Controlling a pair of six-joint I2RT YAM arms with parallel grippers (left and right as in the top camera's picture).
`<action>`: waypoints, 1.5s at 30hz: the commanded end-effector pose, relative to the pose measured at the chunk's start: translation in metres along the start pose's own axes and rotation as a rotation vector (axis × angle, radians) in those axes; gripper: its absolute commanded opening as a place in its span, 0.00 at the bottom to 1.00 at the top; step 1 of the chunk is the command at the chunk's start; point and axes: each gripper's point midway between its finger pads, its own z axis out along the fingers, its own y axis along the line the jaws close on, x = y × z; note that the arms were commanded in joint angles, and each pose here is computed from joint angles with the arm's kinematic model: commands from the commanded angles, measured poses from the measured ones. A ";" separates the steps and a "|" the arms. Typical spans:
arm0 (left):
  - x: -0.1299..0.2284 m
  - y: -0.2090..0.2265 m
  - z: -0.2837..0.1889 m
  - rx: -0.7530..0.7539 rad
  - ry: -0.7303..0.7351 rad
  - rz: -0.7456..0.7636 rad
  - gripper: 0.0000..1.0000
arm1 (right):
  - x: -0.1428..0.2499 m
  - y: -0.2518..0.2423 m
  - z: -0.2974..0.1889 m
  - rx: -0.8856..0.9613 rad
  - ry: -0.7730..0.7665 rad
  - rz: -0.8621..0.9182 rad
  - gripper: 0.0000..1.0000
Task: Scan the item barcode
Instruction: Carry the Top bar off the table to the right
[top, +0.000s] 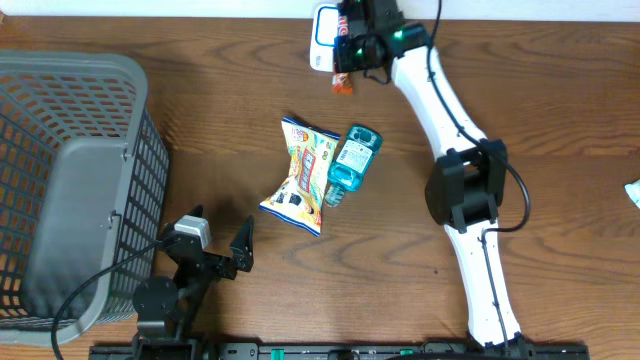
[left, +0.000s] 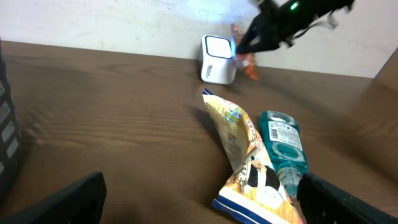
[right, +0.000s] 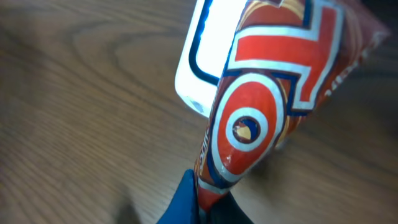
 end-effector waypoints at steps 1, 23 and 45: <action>0.013 0.003 0.002 -0.008 0.036 -0.018 0.98 | -0.029 -0.029 -0.059 0.065 -0.054 -0.013 0.01; 0.013 0.003 0.002 -0.008 0.036 -0.018 0.98 | 0.232 -0.445 -0.255 1.066 0.458 0.685 0.01; 0.013 0.003 0.002 -0.008 0.036 -0.018 0.98 | 0.104 -0.328 -0.342 0.447 -0.092 1.033 0.99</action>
